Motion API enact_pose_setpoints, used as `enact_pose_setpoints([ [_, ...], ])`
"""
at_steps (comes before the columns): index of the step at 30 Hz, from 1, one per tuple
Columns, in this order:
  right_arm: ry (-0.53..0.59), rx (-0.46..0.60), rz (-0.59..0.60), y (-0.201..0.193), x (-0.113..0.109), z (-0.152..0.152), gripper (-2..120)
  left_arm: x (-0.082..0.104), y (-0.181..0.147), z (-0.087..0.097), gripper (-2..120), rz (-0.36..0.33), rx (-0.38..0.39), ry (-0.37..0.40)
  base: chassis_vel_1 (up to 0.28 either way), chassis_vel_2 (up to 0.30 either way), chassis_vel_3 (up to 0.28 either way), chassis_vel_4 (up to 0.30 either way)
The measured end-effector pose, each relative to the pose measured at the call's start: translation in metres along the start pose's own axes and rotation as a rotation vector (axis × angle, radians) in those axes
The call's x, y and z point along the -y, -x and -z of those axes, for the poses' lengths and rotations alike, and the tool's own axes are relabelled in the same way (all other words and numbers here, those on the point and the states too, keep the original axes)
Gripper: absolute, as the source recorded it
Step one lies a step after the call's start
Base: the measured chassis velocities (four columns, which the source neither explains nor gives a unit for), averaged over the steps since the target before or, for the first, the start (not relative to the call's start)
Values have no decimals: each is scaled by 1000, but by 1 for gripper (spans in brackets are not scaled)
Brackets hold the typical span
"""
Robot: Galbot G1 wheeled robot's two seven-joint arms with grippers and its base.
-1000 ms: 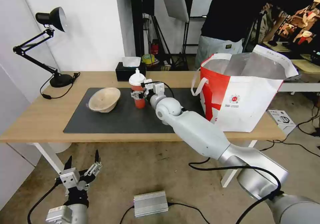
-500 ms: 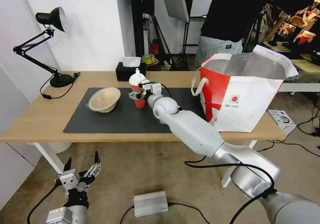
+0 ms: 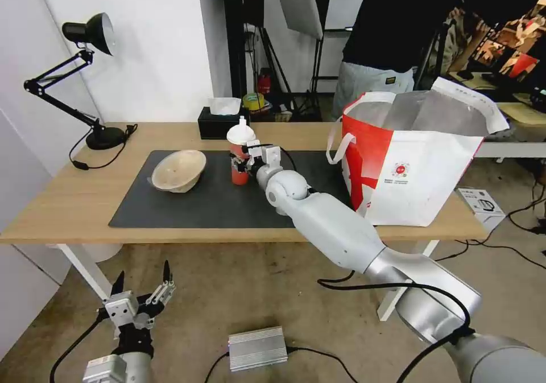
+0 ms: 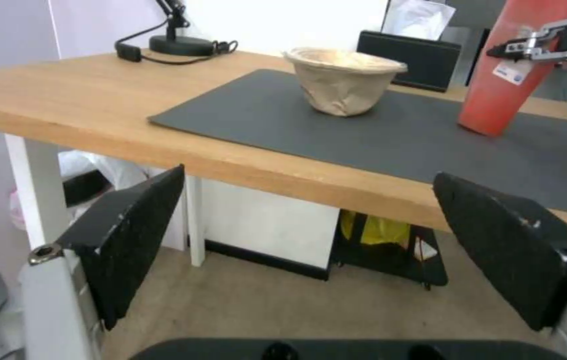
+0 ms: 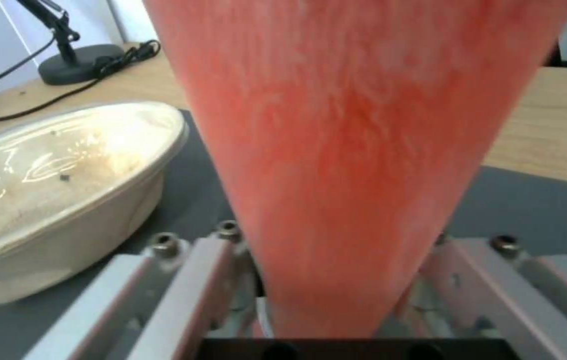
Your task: Pick up the trash from the table and place it into the takeout bag.
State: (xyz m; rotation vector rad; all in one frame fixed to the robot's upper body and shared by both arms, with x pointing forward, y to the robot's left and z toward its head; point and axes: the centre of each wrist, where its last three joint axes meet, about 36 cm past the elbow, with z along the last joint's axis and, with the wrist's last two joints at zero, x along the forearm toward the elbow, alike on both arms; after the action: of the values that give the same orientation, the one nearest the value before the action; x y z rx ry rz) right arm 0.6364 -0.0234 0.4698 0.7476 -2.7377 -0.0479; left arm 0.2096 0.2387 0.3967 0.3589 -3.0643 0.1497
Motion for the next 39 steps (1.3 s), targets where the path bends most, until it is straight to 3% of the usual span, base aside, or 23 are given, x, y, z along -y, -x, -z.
enact_pose_setpoints([
  [7, 13, 31, 16, -20, 4, 18, 8, -2, 0, 1, 100, 2, 2, 6, 0, 0, 0, 0],
  [9, 12, 63, 22, -35, 6, 38, 3, -2, -1, 3, 100, 3, 6, 7, 0, 0, 0, 0],
  [18, -23, 132, 33, -94, 15, 86, 3, 2, -9, 7, 100, 51, 4, 20, 0, 0, 0, 0],
  [22, -24, 147, 30, -106, 19, 96, 3, 2, -10, 8, 100, 53, 4, 21, 0, 0, 0, 0],
  [30, -57, 211, 7, -157, 32, 150, 3, -3, -9, 13, 100, 53, 18, 22, 0, 0, 0, 0],
  [39, -86, 224, -2, -195, 43, 176, 3, -5, -10, 20, 100, 38, 31, 15, 0, 0, 0, 0],
])
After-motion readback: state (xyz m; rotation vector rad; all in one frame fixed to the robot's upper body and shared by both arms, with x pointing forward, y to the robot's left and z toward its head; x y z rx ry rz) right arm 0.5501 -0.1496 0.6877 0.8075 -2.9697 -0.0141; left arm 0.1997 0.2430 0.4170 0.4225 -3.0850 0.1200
